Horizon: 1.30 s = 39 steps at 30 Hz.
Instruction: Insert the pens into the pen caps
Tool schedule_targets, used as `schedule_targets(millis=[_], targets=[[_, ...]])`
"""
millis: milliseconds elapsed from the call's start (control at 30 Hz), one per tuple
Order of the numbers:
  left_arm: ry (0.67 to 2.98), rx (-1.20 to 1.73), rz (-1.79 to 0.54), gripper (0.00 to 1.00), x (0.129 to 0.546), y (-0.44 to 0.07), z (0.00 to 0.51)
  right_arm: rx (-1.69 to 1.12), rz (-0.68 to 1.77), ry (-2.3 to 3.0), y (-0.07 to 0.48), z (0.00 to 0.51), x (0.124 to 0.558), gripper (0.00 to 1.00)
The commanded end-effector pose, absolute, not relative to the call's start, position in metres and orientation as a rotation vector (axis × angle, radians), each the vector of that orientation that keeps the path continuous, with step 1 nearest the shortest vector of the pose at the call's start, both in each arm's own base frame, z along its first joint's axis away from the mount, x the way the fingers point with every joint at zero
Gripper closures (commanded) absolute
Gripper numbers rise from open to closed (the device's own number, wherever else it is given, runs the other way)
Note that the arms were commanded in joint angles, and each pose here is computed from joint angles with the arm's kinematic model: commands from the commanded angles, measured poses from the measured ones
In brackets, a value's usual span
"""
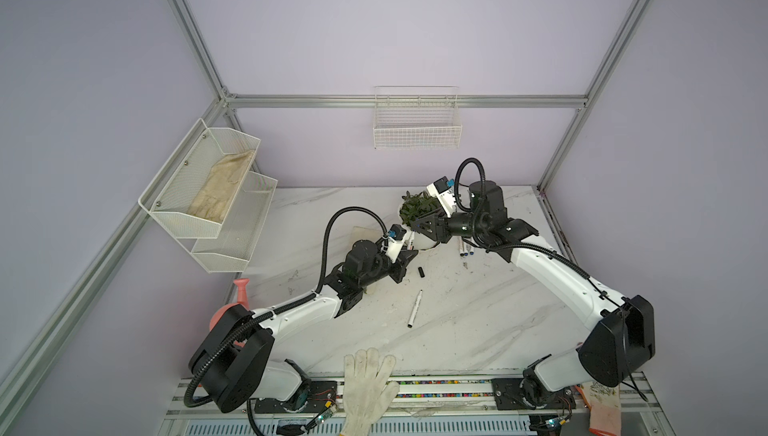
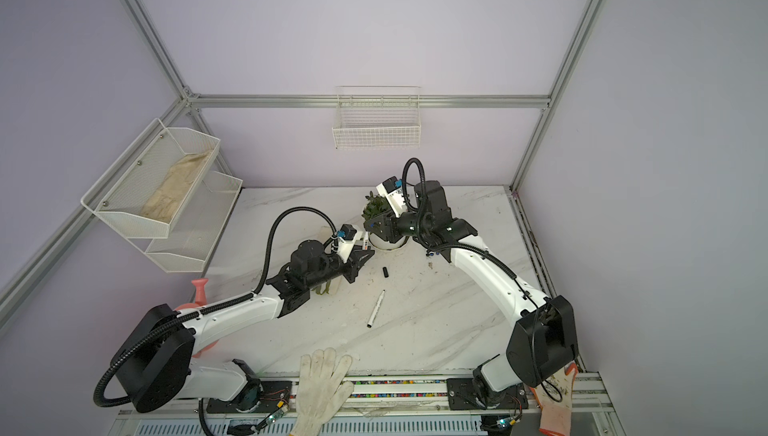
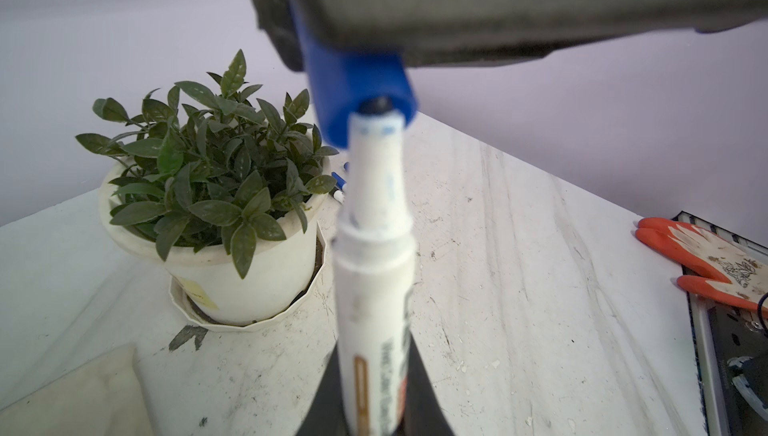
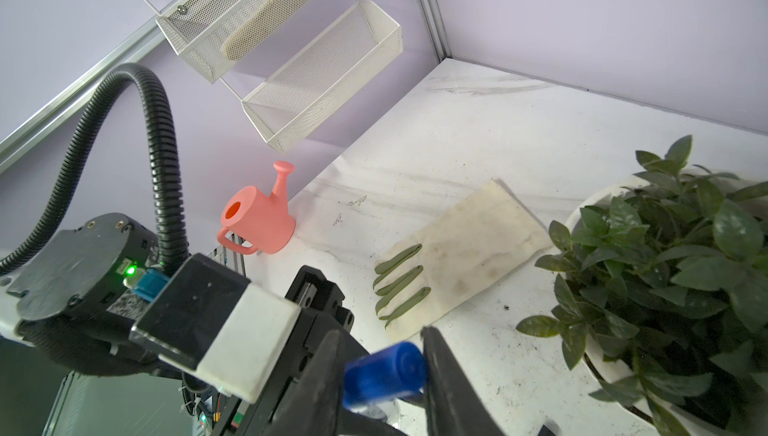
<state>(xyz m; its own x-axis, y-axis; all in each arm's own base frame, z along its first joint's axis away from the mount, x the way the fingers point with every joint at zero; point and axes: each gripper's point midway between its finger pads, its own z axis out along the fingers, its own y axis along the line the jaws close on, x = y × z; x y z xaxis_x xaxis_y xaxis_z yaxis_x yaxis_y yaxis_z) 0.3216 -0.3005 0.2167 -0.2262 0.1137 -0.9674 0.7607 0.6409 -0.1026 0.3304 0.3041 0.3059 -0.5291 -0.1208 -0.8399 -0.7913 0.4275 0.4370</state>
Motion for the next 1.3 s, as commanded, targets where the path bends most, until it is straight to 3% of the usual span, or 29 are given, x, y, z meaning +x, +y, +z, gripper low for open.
schedule_targets(millis=[0,667,1267], targets=[[1.684,0.715,-0.734,1.00,0.317,-0.304,0.222,-0.800,1.138,1.866,0.307,0.322,0.332,0.70],[1.665,0.678,-0.713,1.00,0.327,-0.304,0.235,-0.805,1.166,1.966,0.300,0.296,0.313,0.93],[1.608,0.702,-0.700,1.00,0.331,-0.308,0.249,-0.777,1.179,2.035,0.301,0.278,0.311,0.93]])
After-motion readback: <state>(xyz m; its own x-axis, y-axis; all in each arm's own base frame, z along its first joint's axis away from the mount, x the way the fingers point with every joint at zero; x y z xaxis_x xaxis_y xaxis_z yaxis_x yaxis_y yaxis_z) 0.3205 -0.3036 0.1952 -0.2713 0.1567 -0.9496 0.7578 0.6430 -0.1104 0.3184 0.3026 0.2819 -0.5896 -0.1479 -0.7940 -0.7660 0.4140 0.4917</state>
